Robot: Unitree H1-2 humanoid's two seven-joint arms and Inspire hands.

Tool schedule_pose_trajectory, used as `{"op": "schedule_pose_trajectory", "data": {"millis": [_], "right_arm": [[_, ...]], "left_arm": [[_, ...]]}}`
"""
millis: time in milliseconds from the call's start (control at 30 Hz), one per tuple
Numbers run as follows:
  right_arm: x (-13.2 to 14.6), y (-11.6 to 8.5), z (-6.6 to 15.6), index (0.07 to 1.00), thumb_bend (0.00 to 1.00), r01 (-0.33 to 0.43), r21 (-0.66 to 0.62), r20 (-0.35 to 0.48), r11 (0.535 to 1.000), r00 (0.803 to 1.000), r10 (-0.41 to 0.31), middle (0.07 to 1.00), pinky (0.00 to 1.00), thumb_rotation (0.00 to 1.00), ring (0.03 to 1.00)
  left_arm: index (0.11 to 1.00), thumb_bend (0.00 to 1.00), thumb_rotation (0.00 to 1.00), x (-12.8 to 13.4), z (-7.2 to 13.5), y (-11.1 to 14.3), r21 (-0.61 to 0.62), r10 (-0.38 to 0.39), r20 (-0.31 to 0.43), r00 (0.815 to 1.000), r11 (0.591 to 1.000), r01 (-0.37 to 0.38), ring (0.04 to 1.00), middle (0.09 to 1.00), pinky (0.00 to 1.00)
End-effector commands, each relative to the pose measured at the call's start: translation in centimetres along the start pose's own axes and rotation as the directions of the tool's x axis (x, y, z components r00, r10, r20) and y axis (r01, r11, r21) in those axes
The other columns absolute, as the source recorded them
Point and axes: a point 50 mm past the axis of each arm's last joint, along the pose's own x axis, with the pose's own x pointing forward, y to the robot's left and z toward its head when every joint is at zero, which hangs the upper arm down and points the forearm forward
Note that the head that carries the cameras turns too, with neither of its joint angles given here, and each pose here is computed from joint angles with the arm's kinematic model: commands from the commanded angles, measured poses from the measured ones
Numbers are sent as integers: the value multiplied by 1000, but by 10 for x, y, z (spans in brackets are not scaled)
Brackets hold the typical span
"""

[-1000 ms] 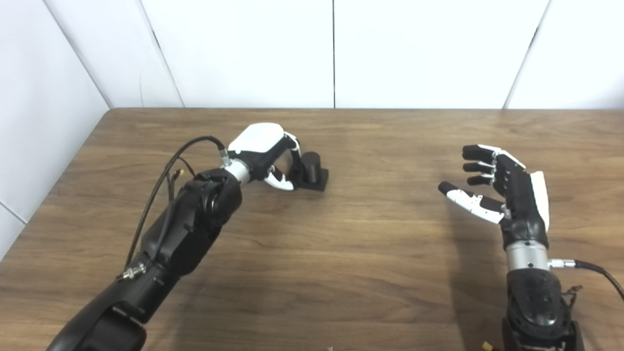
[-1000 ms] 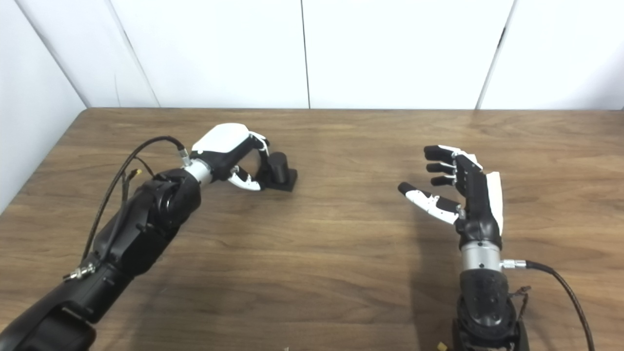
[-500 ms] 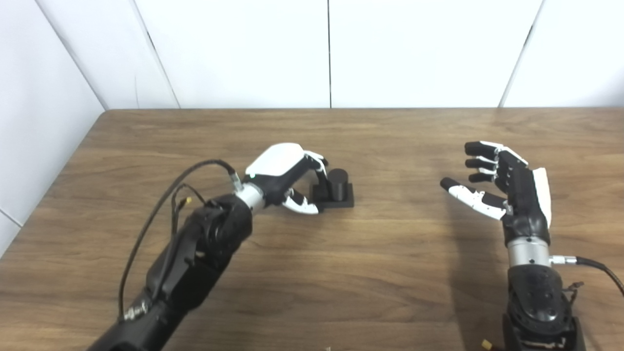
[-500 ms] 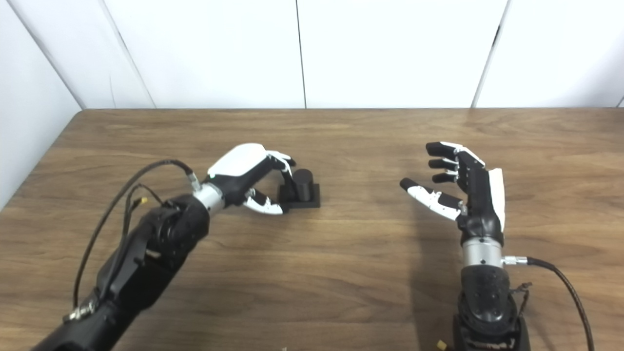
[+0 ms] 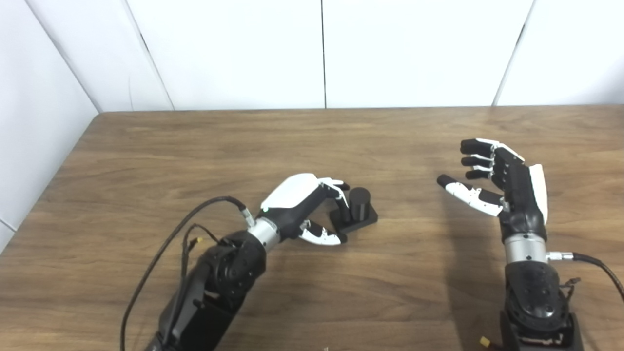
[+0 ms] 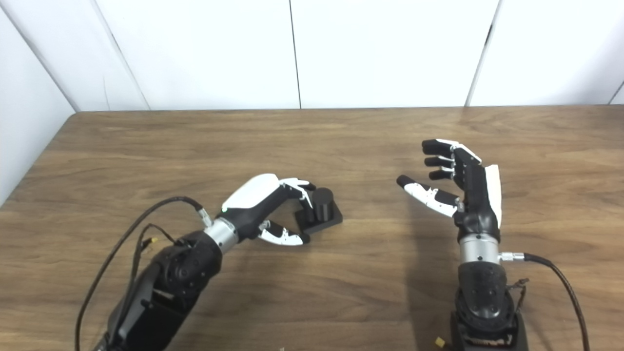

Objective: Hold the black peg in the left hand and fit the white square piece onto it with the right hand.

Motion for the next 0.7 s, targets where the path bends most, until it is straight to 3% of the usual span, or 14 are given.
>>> {"op": "schedule_pose_trajectory", "data": {"millis": [0, 367, 667], "right_arm": [[11, -2, 21, 655, 692, 24, 18, 83, 1000, 996, -25, 693, 568, 108, 663], [11, -2, 19, 650, 692, 22, 25, 84, 999, 996, -24, 691, 559, 103, 659], [11, -3, 20, 655, 687, 20, 27, 80, 999, 997, -22, 692, 570, 110, 664]], "left_arm": [[489, 523, 71, 0, 6, 10, 16, 43, 38, 998, 999, -43, 928, 888, 911], [488, 523, 70, 3, 1, 15, 56, 114, 10, 993, 992, -114, 929, 879, 918], [494, 521, 80, 4, 3, 11, 164, 182, -35, 983, 971, -174, 927, 885, 922]]}}
